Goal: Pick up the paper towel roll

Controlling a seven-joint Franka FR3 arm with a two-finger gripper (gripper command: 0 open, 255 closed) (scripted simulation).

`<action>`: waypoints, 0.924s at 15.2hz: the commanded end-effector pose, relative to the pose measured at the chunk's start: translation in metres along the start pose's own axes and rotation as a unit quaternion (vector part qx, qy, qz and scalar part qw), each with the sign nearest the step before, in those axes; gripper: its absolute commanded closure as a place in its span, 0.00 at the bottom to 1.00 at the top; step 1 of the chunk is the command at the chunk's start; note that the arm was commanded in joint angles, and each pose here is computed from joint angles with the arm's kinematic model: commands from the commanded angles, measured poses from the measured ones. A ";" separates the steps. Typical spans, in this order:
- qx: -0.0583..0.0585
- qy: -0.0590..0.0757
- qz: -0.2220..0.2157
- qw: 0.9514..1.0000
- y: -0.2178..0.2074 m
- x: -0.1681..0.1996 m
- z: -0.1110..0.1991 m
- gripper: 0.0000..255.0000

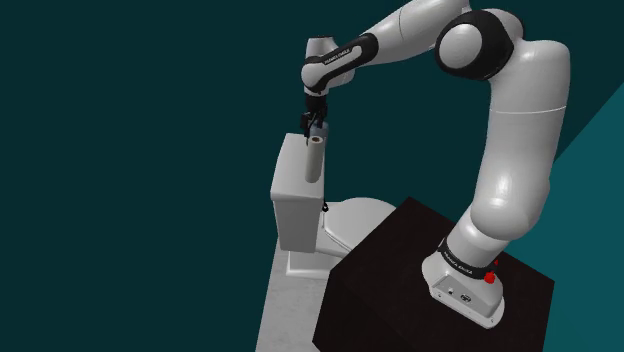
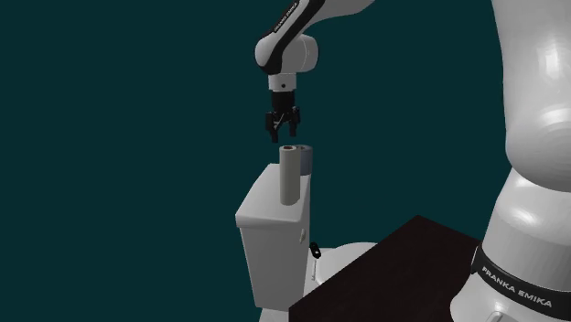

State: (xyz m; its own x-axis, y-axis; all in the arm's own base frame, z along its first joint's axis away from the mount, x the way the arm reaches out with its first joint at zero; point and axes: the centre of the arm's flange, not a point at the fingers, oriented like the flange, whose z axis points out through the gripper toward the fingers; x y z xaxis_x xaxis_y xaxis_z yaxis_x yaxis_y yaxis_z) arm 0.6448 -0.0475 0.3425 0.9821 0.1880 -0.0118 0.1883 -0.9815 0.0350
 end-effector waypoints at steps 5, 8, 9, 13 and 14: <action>0.000 0.001 -0.003 1.000 0.001 0.009 0.033 0.00; 0.000 0.001 -0.003 1.000 0.001 0.009 0.047 0.00; 0.000 0.001 -0.003 1.000 0.001 0.009 0.047 0.00; 0.000 0.001 -0.003 1.000 0.001 0.009 0.047 1.00; 0.000 0.001 -0.003 1.000 0.001 0.009 0.047 1.00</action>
State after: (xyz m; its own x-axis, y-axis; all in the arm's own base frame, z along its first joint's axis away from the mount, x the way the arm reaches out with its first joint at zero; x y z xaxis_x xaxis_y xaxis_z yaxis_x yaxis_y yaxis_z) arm 0.6540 -0.0474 0.2969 0.9807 0.1952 -0.0080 0.1954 -0.9801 0.0344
